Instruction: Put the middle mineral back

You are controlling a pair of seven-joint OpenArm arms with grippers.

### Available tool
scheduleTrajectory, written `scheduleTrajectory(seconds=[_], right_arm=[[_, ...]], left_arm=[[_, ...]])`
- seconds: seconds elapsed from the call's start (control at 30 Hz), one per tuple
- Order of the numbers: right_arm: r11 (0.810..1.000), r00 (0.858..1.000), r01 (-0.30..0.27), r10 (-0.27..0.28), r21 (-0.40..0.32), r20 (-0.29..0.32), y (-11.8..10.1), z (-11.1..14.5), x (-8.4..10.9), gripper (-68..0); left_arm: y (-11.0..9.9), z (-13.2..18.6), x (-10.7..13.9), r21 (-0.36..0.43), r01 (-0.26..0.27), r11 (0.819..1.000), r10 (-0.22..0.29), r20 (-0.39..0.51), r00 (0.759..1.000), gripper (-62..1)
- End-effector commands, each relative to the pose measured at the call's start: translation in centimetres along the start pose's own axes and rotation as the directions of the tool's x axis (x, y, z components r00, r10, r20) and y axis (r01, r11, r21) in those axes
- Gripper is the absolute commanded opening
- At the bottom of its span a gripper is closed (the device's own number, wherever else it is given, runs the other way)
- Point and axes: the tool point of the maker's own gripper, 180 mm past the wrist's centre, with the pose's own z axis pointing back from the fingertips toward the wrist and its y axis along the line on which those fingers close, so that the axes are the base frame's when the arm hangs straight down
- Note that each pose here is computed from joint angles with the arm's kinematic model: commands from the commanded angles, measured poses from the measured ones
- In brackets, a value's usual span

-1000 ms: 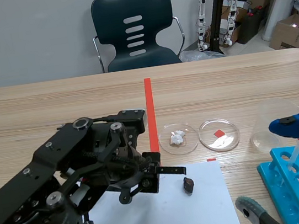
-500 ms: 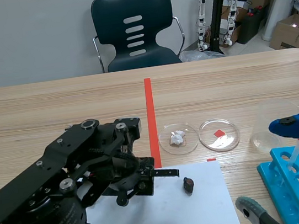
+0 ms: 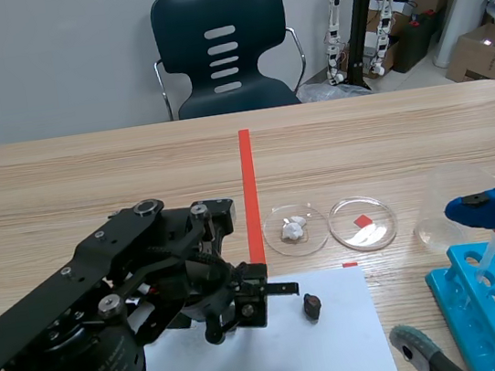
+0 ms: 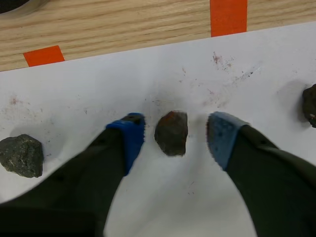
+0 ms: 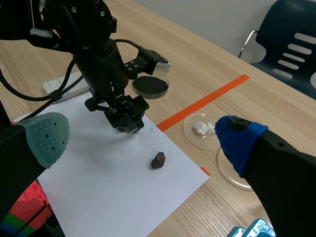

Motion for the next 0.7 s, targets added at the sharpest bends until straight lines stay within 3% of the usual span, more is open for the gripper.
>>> scheduleTrajectory(seconds=[0.0, 0.17, 0.2, 0.43, 0.67], right_arm=[[1.000, 1.000, -0.002, 0.002, -0.004, 0.028, -0.3, -0.1, 0.7, -5.4], [1.000, 1.000, -0.002, 0.002, -0.004, 0.028, -0.3, -0.1, 0.7, -5.4], [1.000, 1.000, -0.002, 0.002, -0.004, 0.028, -0.3, -0.1, 0.7, -5.4], [1.000, 1.000, -0.002, 0.002, -0.004, 0.028, -0.3, -0.1, 0.7, -5.4], [1.000, 1.000, -0.002, 0.002, -0.004, 0.027, -0.3, -0.1, 0.7, -5.4]], left_arm=[[-0.5, 0.5, 1.2, -0.012, -0.004, 1.000, 0.005, 0.036, 0.999, -21.6], [-0.7, 0.5, 1.4, -0.021, -0.002, 1.000, 0.003, 0.050, 0.999, -0.4], [-0.7, 0.5, 1.4, -0.022, -0.002, 1.000, 0.004, 0.052, 0.999, 1.4], [-0.5, 0.7, 1.3, -0.026, -0.004, 1.000, 0.006, 0.065, 0.998, 1.4], [-0.3, 2.5, 1.8, -0.044, 0.011, 0.999, -0.004, 0.138, 0.990, 1.4]])
